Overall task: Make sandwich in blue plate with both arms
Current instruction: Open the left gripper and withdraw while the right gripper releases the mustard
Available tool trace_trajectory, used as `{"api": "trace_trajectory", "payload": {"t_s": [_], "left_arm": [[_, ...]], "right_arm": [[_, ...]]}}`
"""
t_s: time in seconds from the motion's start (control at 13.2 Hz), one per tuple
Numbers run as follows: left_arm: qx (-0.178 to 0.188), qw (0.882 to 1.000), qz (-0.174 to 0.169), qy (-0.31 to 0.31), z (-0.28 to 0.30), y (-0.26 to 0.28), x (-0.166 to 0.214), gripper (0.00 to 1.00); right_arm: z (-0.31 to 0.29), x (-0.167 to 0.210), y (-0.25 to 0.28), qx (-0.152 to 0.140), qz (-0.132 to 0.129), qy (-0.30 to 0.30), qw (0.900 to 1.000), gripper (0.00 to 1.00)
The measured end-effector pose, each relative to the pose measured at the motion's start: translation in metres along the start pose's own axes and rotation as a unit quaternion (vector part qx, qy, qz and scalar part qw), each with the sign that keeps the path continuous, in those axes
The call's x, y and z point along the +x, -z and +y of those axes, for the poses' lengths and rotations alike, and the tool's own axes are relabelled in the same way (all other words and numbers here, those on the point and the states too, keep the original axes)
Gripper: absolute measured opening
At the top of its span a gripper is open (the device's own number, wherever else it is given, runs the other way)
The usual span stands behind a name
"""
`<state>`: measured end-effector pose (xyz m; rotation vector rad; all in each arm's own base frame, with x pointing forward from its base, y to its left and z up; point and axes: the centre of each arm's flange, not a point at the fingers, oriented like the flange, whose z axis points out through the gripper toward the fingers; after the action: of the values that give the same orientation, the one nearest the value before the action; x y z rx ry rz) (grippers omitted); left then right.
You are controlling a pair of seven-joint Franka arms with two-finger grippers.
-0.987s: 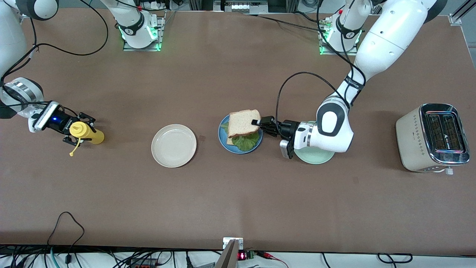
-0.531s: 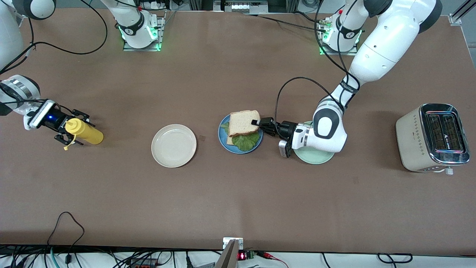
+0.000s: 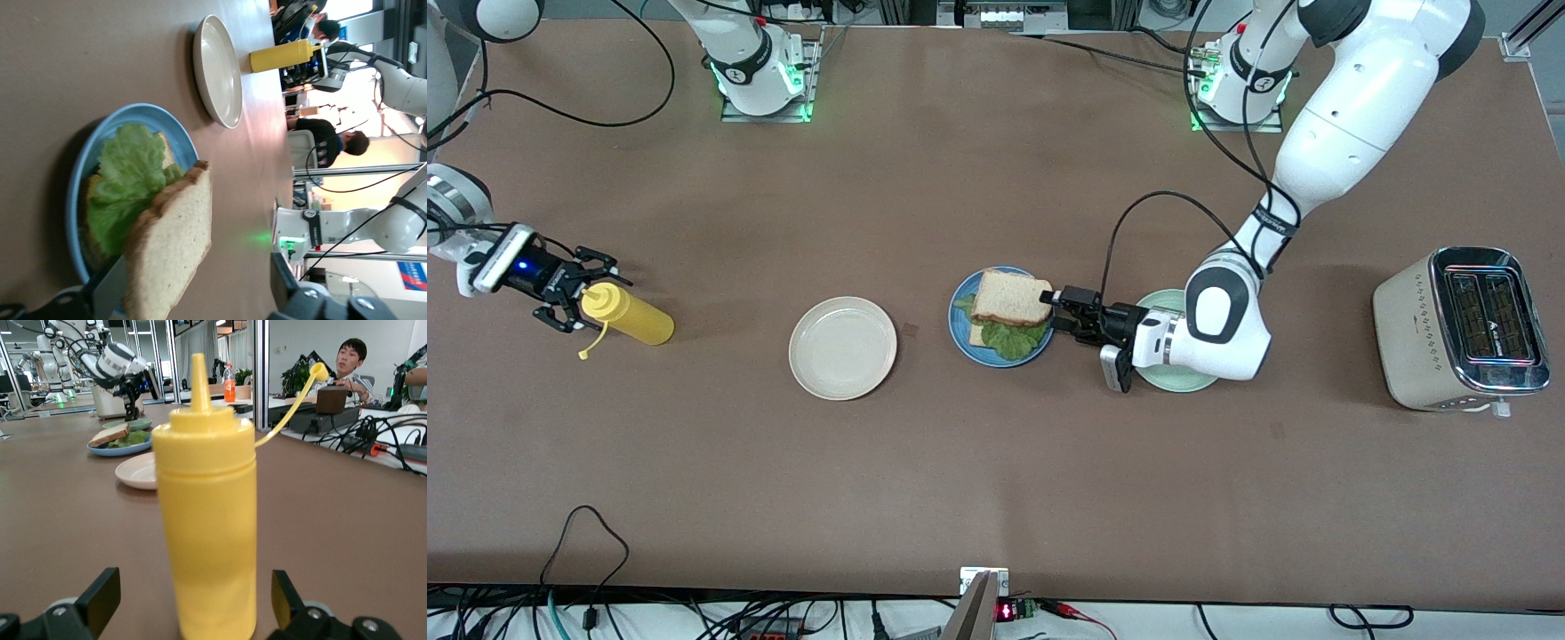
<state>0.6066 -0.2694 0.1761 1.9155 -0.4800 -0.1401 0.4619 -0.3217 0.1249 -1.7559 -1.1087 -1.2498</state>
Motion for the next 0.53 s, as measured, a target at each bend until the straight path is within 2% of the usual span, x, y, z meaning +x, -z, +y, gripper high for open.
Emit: {"api": "trace_trajectory", "payload": {"t_s": [0.15, 0.3, 0.38, 0.53], "left_arm": [[0.049, 0.999, -0.021, 0.009, 0.024, 0.026, 0.008, 1.0], [0.119, 0.991, -0.054, 0.037, 0.058, 0.049, 0.014, 1.0], [0.159, 0.983, -0.075, 0.054, 0.076, 0.059, 0.014, 1.0], [0.258, 0.956, -0.113, 0.08, 0.112, 0.082, 0.013, 1.0]], "right_arm": [[0.0, 0.0, 0.03, 0.0, -0.016, 0.007, 1.0, 1.0], [0.016, 0.034, 0.058, 0.022, -0.045, 0.007, 0.999, 1.0], [0.027, 0.064, 0.069, 0.033, -0.065, 0.002, 0.997, 1.0], [0.047, 0.14, 0.078, 0.048, -0.113, -0.01, 0.992, 1.0]]}}
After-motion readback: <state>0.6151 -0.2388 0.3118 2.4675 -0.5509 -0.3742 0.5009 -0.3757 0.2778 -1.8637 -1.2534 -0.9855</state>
